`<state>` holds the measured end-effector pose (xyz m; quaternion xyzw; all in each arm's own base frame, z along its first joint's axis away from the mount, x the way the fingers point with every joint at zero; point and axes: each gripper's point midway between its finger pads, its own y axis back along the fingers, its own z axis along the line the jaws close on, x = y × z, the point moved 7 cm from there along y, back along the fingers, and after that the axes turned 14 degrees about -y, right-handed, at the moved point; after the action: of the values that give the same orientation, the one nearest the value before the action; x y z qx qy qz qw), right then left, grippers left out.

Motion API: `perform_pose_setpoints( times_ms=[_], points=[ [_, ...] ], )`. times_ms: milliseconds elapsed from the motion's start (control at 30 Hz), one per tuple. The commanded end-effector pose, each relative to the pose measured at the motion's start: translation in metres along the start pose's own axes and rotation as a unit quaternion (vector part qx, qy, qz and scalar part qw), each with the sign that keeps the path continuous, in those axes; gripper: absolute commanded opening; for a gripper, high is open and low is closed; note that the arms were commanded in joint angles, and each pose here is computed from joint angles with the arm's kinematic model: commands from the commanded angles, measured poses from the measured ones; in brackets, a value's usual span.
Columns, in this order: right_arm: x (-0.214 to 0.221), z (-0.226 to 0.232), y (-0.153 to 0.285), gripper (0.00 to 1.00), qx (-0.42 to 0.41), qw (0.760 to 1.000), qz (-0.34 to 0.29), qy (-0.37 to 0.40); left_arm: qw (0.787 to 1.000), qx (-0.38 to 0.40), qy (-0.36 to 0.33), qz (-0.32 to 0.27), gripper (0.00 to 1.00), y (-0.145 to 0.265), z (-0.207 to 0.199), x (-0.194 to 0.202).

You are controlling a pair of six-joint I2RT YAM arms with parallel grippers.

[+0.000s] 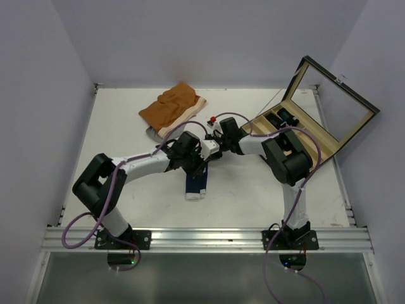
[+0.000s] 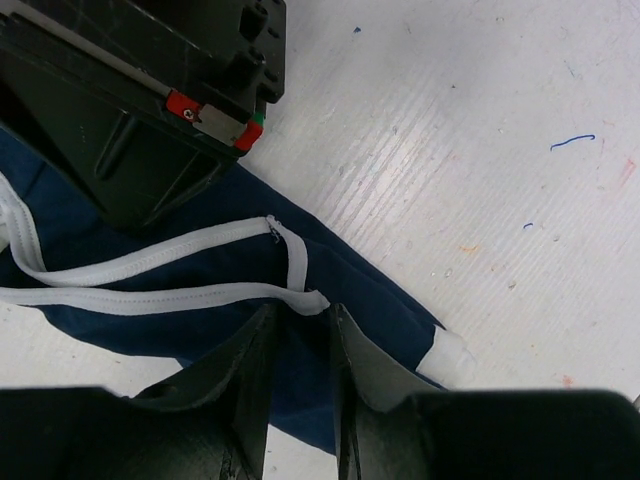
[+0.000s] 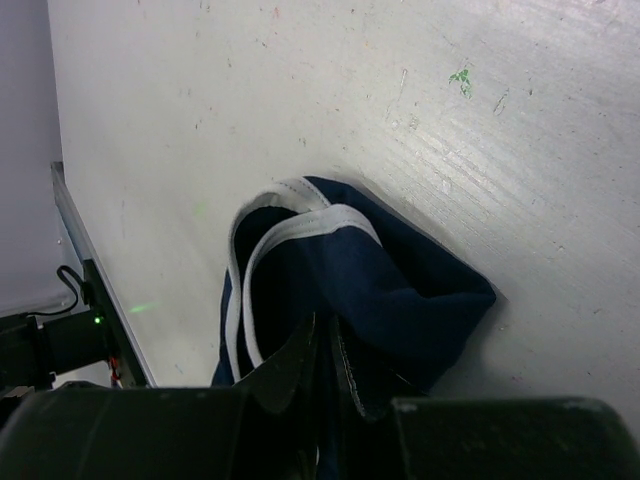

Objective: Roll the underwear
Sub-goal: Fold the underwear

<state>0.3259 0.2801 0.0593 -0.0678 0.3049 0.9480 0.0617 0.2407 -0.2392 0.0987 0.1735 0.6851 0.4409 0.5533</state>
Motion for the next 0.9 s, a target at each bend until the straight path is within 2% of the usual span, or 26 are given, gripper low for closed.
perform_pose_setpoints(
  times_ms=[0,100,200,233,333,633,867],
  points=[
    [-0.001,0.003,0.0,0.12,0.0,1.0,-0.003,0.016,1.0,-0.013,-0.006,-0.028,0.31,0.01,0.002,-0.017],
    [-0.001,0.003,0.0,0.12,0.0,1.0,-0.003,0.015,0.999,-0.006,-0.01,-0.033,0.31,0.015,0.0,-0.021],
    [-0.001,0.003,-0.001,0.12,0.0,1.0,-0.002,0.016,1.0,0.002,-0.012,-0.027,0.22,0.014,-0.001,-0.021],
    [-0.001,0.003,0.0,0.12,0.0,1.0,-0.003,0.015,1.0,0.005,-0.01,-0.025,0.14,0.014,-0.001,-0.021],
    [-0.001,0.002,0.0,0.12,0.002,1.0,-0.002,0.014,0.999,0.007,-0.013,-0.035,0.0,0.02,-0.002,-0.025],
    [0.0,0.004,-0.002,0.11,0.001,1.0,-0.002,0.016,0.997,0.024,-0.035,-0.069,0.0,0.025,-0.006,-0.035],
    [0.002,0.002,-0.002,0.11,0.002,1.0,-0.001,0.015,0.997,0.046,-0.029,-0.061,0.07,0.001,-0.01,-0.028]
  ],
)
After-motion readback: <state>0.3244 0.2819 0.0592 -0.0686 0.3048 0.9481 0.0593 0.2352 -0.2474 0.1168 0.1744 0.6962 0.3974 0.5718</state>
